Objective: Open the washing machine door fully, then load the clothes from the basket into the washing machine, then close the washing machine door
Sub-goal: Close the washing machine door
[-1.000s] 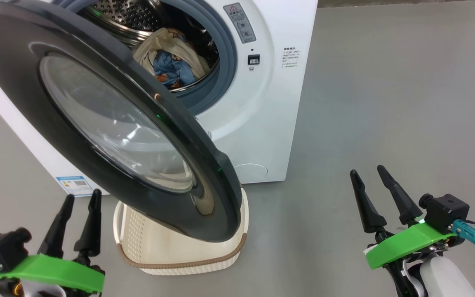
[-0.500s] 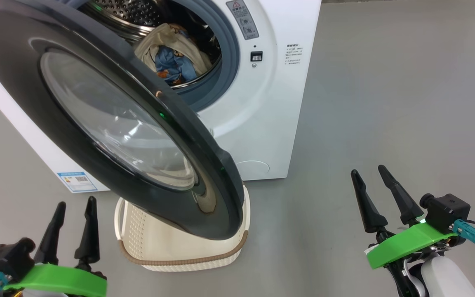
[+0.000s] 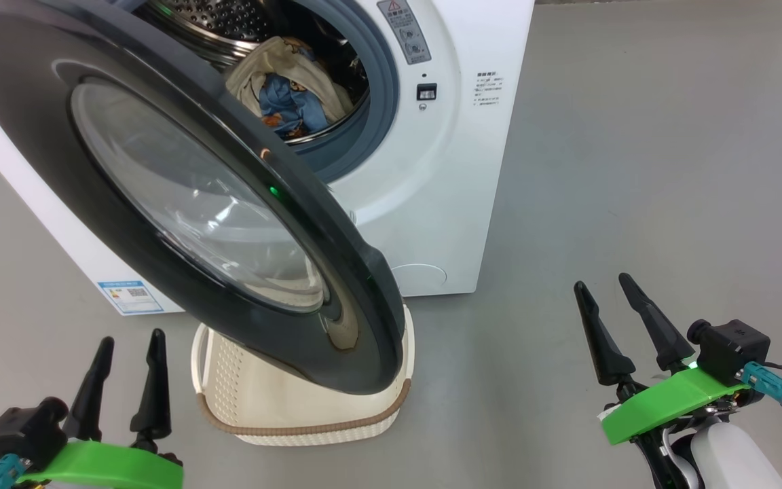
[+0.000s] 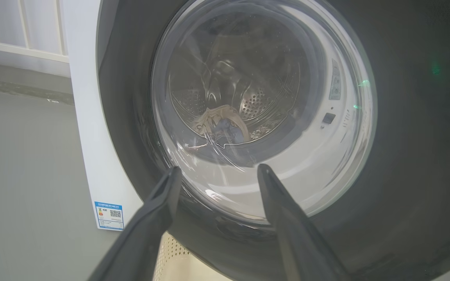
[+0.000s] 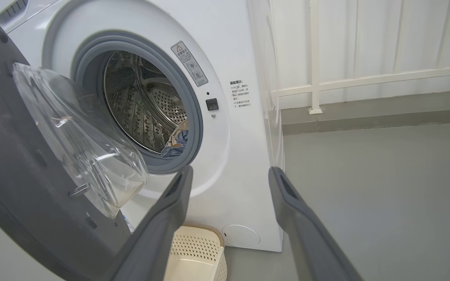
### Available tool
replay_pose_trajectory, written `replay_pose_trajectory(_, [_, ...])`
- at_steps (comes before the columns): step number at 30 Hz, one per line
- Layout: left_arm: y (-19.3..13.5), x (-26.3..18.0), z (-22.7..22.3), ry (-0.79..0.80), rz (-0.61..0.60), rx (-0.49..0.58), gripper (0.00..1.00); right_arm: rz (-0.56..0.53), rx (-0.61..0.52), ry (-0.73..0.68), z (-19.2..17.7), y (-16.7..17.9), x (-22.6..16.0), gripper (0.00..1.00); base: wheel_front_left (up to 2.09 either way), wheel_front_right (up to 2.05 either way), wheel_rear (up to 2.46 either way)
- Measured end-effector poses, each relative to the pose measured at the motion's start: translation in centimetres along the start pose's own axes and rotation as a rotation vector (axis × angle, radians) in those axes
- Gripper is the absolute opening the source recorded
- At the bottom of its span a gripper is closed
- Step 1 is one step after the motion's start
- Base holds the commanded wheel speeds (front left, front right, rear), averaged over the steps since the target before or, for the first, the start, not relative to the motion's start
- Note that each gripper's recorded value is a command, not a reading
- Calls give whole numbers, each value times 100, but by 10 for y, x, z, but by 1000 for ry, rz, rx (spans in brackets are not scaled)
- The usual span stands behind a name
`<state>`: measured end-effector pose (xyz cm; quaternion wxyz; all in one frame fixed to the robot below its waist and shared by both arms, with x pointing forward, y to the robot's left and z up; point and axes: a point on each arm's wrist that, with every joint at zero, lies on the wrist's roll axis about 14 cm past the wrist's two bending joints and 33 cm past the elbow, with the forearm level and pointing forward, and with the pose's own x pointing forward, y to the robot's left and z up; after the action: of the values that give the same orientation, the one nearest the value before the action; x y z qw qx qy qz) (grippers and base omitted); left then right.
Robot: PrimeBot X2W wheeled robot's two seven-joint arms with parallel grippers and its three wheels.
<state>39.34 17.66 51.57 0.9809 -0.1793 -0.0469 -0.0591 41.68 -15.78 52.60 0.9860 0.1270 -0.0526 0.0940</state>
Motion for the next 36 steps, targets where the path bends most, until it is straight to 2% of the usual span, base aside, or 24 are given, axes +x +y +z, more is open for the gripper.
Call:
replay_pose_trajectory(26, [0,-4,1,-1,2,1,100,22,1,5,-2,7,3,100,0,0,0])
replay_pose_trajectory(27, [1,-5,1,-1,3,1,100,28,3,6,-2,9,4,76,0,0,0])
replay_pose_trajectory(28, [1,-5,1,-1,4,2,100,35,7,8,-3,12,4,48,0,0,0])
replay_pose_trajectory(29, [1,-6,1,-1,5,2,100,45,8,10,-4,15,5,41,0,0,0])
replay_pose_trajectory(30, [2,-7,1,-1,6,2,100,55,9,9,-4,19,7,8,0,0,0])
replay_pose_trajectory(31, [2,-7,2,-1,8,3,100,64,13,5,-3,22,9,8,0,0,0])
replay_pose_trajectory(32, [3,-8,2,-2,11,4,100,76,15,-2,-1,26,12,0,0,0,0])
replay_pose_trajectory(36, [9,-14,6,-13,30,8,100,128,48,-45,12,46,25,0,0,0,0])
